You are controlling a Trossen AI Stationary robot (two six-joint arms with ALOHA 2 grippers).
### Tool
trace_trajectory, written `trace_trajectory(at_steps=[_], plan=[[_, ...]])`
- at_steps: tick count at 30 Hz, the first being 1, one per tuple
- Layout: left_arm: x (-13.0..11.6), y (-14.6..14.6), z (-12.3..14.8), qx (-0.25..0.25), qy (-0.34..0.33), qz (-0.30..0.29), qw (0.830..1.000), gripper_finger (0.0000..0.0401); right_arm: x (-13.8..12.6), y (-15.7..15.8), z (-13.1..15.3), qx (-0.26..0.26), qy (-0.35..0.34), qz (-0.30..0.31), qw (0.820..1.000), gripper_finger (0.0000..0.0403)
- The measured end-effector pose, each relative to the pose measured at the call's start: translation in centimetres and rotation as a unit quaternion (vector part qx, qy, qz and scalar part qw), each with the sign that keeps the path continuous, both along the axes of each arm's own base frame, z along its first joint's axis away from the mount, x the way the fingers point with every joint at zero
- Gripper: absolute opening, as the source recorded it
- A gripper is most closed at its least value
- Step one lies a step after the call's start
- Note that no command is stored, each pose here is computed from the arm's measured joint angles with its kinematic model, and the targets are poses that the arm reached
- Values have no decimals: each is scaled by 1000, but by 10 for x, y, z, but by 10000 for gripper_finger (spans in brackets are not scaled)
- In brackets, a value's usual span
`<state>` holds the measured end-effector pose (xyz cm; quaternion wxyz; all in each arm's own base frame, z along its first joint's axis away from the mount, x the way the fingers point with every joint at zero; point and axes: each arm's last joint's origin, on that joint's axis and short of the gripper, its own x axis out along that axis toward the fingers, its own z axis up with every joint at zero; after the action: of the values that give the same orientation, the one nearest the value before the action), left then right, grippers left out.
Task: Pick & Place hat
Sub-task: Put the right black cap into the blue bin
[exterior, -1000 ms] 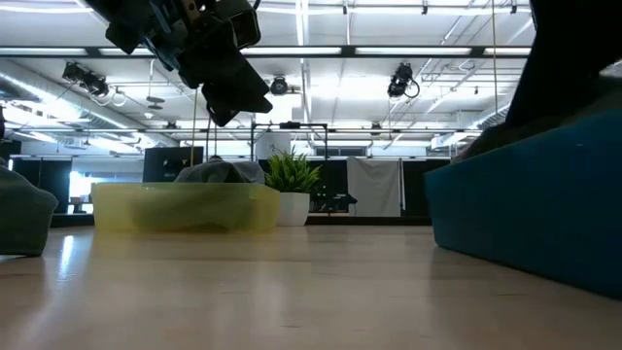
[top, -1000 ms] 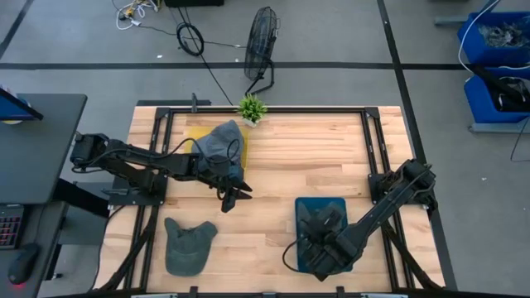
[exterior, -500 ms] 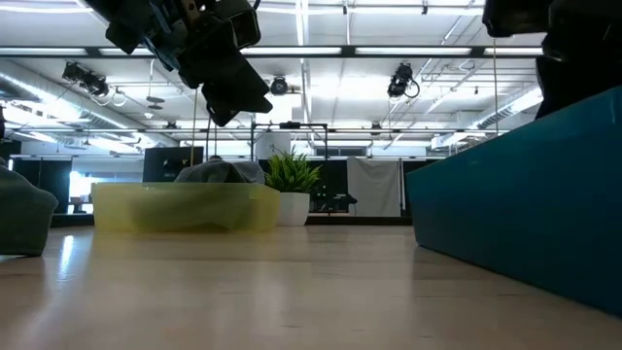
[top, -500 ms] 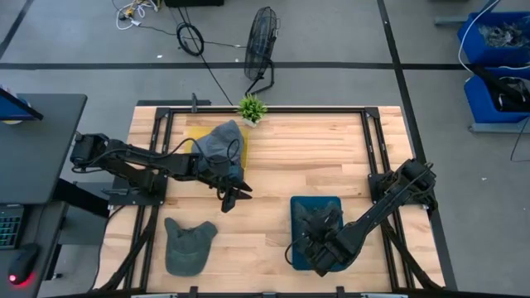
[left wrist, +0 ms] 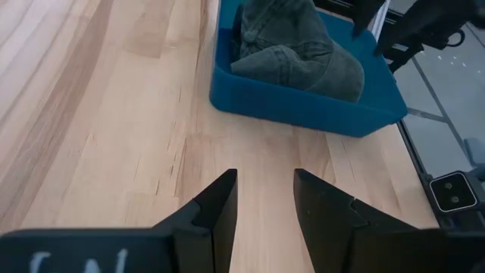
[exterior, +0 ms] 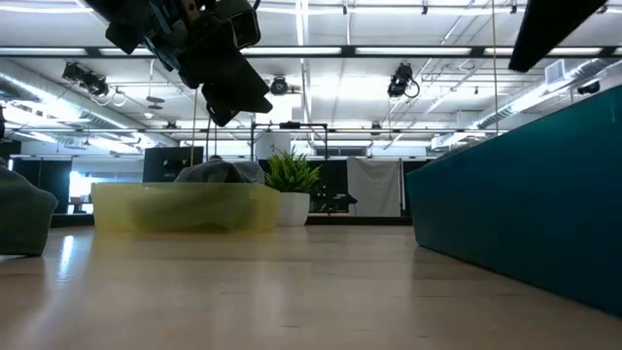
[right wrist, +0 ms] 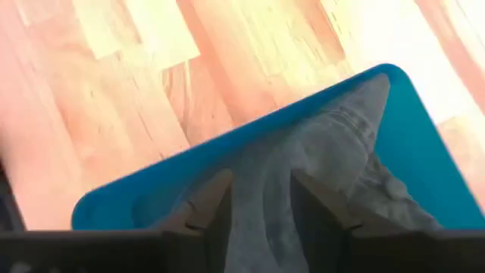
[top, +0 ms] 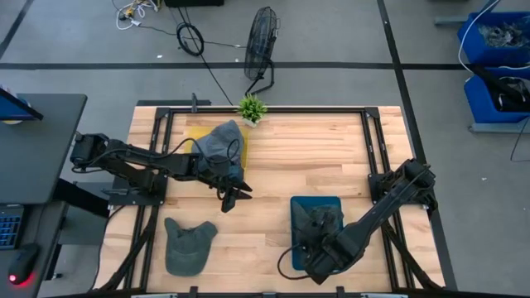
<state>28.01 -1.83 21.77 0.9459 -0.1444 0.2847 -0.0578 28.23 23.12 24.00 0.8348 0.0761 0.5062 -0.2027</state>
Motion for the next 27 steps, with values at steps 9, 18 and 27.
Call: trace_trajectory(at_steps=[9, 18, 27], plan=[[0, 0, 0, 0, 0, 0, 1000, 133, -22, -18, 9, -58, 90, -99, 989, 135], [0, 0, 0, 9, -2, -6, 1000, 133, -38, -32, -43, -51, 139, -183, 972, 43], [0, 0, 0, 10, -2, -7, 1000, 133, -35, -30, -99, 68, 86, -160, 981, 9]])
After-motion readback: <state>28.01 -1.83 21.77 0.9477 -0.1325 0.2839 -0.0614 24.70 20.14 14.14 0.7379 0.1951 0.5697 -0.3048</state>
